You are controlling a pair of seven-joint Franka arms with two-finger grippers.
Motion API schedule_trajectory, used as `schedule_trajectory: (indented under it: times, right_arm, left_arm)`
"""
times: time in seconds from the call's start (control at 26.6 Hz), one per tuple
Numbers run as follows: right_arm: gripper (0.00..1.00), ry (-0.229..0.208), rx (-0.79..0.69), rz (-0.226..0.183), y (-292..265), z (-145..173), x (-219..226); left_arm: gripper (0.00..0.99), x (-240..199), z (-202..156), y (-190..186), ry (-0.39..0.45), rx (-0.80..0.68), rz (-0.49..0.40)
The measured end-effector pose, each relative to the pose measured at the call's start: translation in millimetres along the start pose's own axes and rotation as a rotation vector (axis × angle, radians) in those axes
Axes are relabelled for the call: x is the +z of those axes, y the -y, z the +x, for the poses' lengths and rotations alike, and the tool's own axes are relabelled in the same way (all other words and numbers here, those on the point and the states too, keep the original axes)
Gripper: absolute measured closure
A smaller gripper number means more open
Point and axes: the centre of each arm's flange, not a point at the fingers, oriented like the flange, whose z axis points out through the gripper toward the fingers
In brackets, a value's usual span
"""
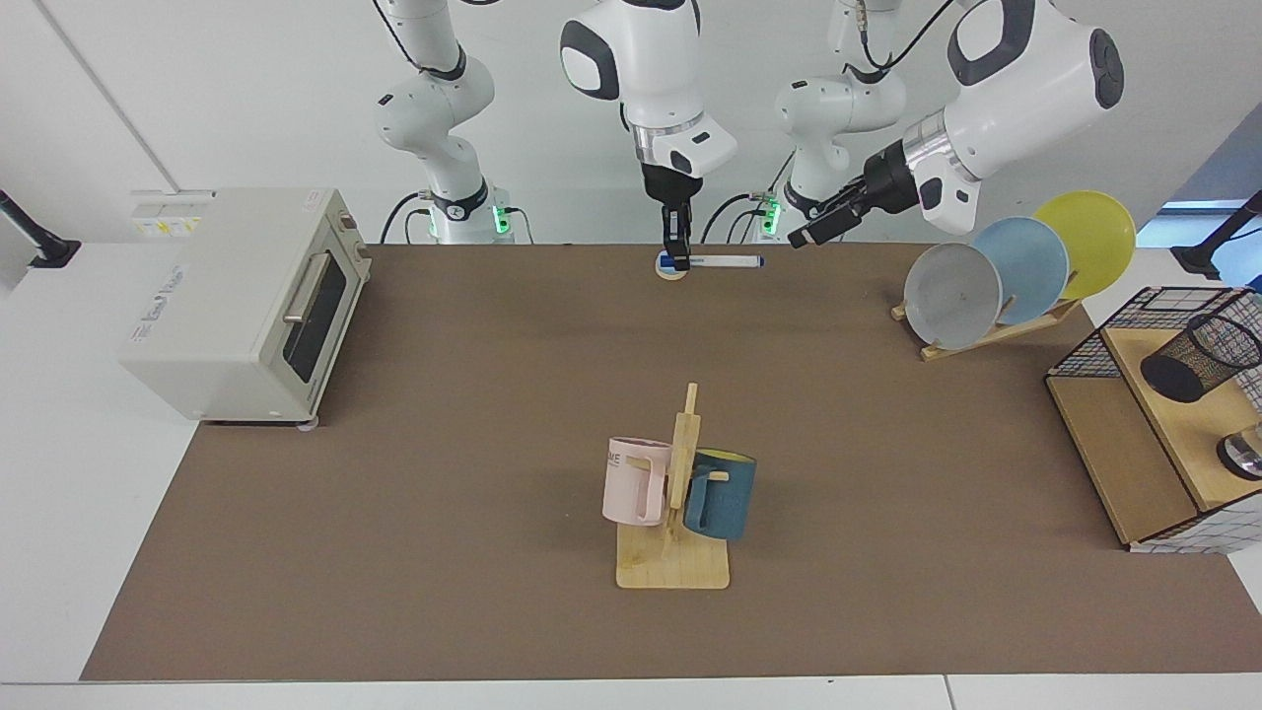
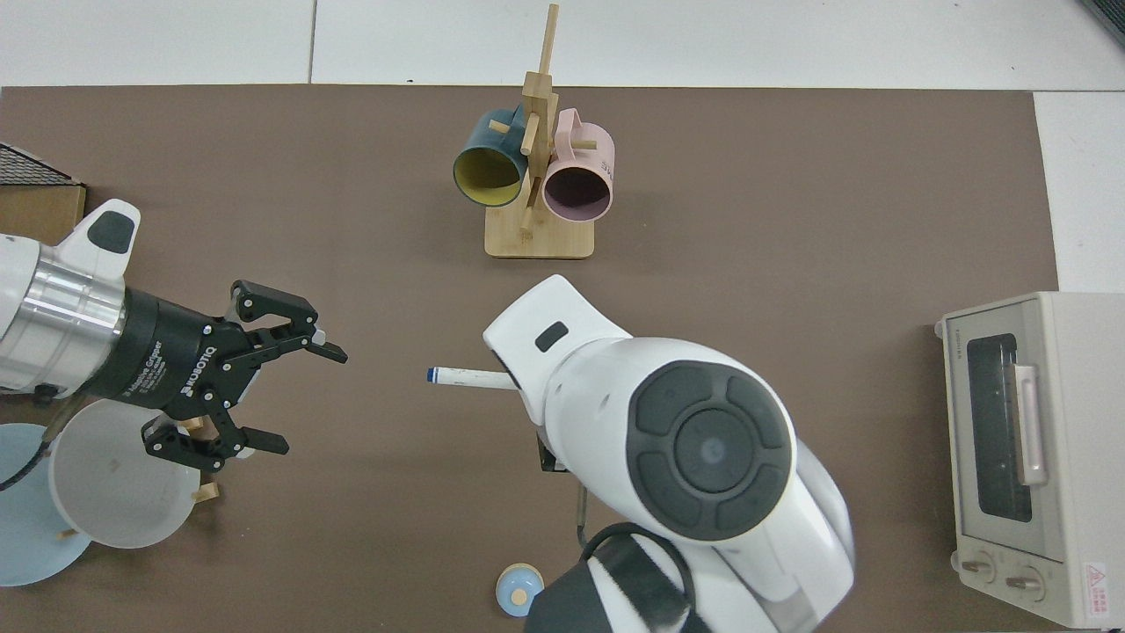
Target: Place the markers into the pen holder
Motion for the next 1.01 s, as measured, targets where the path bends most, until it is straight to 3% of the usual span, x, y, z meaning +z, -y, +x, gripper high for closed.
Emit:
schedule_trajectory:
  times: [0.26, 0.53, 0.75, 1.01]
  right_arm:
    - [0.82, -0.021, 0.024, -0.015, 4, 8, -4]
    - [0.82, -0.065, 0.020, -0.048, 2, 18, -27]
    - [0.82, -0.097, 0.026, -0.073, 0, 23, -32]
    - [0.82, -0.118, 0.026, -0.086, 3, 30, -32]
  left_arm:
    - [0.000, 11, 10, 1, -0.054, 0.024, 0.032]
    - [0.000, 37, -2, -10, -0.165, 0.171, 0.142]
    - [0.000, 31, 5, -10, -0.177, 0.256, 0.115]
    - [0.000, 9, 25, 0, -0.143, 0.278, 0.023]
